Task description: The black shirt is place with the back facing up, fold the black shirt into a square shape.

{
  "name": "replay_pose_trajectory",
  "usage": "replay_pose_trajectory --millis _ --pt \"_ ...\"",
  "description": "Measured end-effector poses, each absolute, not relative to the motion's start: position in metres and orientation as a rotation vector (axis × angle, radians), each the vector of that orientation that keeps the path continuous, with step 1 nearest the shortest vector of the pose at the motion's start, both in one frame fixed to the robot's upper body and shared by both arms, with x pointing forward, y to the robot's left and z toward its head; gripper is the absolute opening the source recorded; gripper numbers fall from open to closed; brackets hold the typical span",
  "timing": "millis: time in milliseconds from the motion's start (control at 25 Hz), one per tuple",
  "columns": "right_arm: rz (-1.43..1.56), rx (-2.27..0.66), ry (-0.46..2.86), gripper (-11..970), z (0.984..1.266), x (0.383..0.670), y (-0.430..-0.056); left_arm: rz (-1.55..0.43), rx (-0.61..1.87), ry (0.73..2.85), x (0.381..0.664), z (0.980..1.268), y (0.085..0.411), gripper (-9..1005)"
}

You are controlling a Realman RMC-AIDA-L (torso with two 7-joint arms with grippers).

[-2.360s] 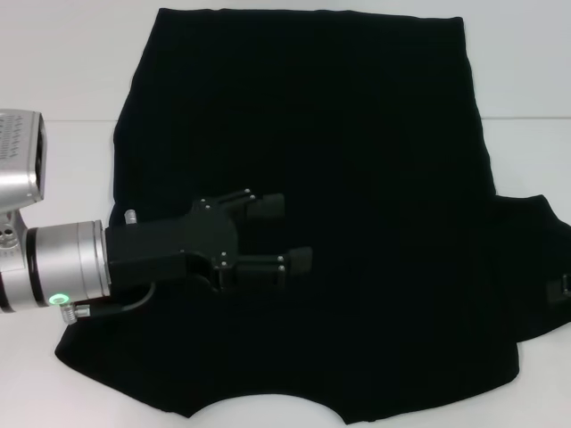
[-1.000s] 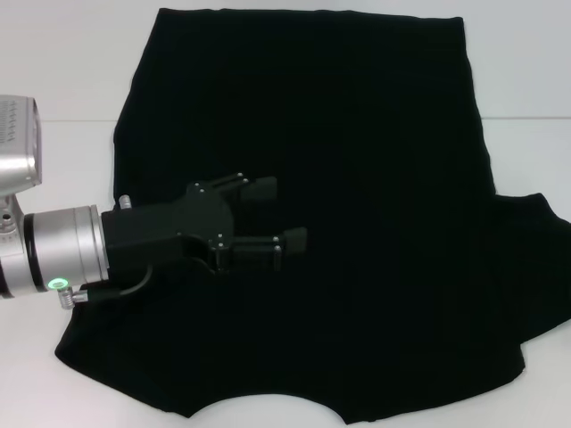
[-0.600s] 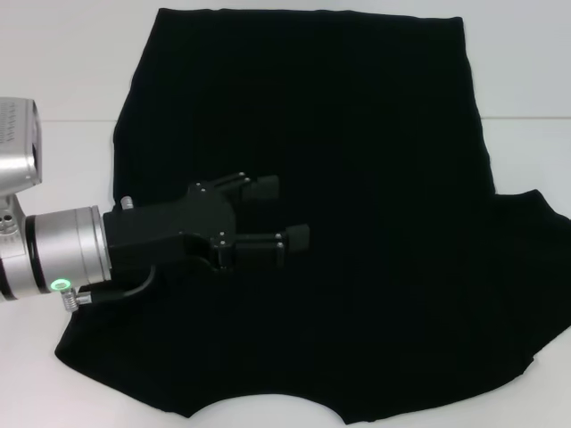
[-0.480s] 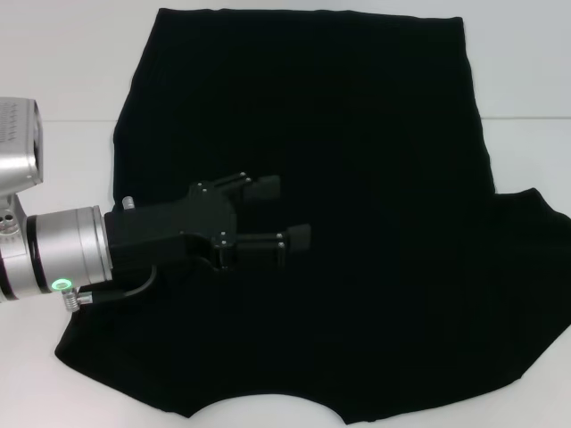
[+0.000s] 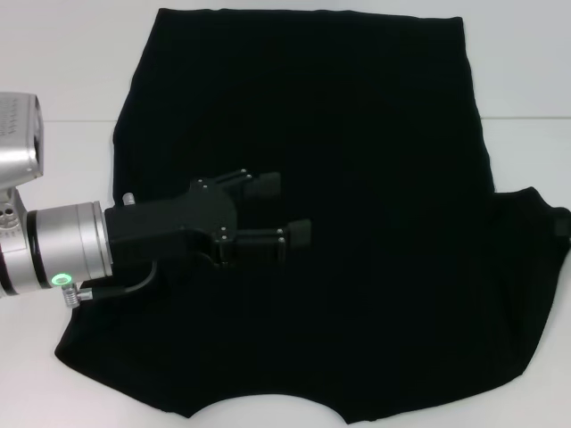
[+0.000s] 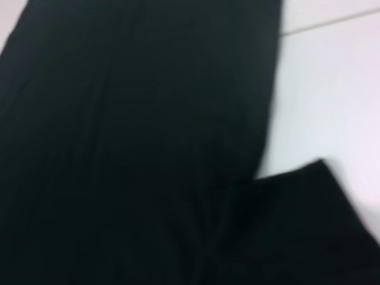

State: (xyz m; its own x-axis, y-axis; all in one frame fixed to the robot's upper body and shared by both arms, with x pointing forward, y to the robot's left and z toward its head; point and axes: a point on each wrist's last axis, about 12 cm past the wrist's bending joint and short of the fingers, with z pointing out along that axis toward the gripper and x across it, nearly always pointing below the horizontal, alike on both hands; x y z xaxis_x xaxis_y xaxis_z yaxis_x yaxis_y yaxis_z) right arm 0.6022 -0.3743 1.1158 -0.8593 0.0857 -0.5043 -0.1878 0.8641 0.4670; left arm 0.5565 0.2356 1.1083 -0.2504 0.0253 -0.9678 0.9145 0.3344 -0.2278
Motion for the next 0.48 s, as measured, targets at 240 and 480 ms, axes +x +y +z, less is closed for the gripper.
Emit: replay_pose_trajectory --millis 240,480 --pt "0.795 -0.281 2.516 7 1.123 0.617 -0.325 -1.083 0.87 1.577 0.557 1.109 0.238 911" --pt "0.817 -0.497 2.539 8 1.129 0.629 -0.275 -1.07 0.868 1.579 0.559 1.11 0.24 909"
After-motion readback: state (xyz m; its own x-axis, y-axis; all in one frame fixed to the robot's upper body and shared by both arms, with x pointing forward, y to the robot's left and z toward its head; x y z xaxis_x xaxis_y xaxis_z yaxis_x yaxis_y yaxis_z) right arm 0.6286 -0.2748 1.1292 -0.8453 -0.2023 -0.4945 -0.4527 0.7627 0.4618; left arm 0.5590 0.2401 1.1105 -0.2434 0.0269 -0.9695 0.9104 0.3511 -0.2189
